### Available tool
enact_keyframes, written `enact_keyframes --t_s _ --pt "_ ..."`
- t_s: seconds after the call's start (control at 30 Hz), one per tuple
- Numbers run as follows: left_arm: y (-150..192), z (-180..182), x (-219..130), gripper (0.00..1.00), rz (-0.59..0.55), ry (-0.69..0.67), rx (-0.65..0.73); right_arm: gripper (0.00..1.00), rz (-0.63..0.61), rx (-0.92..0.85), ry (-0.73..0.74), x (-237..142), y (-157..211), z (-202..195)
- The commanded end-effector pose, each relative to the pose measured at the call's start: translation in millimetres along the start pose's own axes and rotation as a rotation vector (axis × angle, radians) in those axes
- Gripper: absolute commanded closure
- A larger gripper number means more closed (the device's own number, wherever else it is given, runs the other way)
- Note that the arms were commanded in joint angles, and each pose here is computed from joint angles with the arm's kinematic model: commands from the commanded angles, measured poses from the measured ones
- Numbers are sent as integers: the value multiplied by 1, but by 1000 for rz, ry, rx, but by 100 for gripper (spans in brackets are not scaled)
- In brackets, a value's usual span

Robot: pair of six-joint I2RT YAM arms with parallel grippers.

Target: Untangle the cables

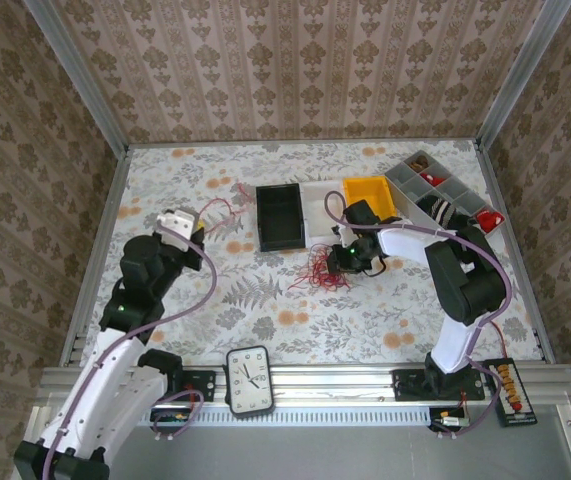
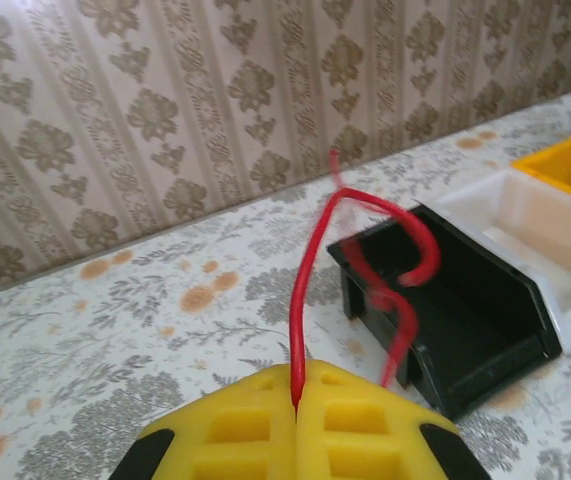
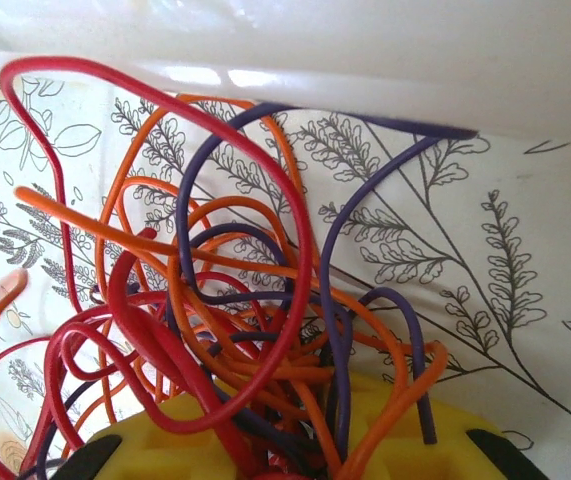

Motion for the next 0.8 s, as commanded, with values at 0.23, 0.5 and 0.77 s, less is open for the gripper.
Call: enact_keyframes --t_s 0.23,0.5,0.77 --pt "-42 -14 9 100 -13 144 -92 79 163 81 140 2 57 -33" --pt "-33 -31 65 100 144 77 -146 37 -88 1 155 -43 24 -14" --pt "0 -74 105 100 361 51 -70 30 -353 30 230 -100 -7 -10"
Point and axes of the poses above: each hand's point on the last joint's axis, 136 mm out from that joint toward the fingers, its own x axis out along the fingers, its own z axis along the line the jaws close on, y = z × x, the point moved 2 cm from there along -x, back along the fingers, and after that the axes turned 11 degrees about -x, right-handed, at the moved point
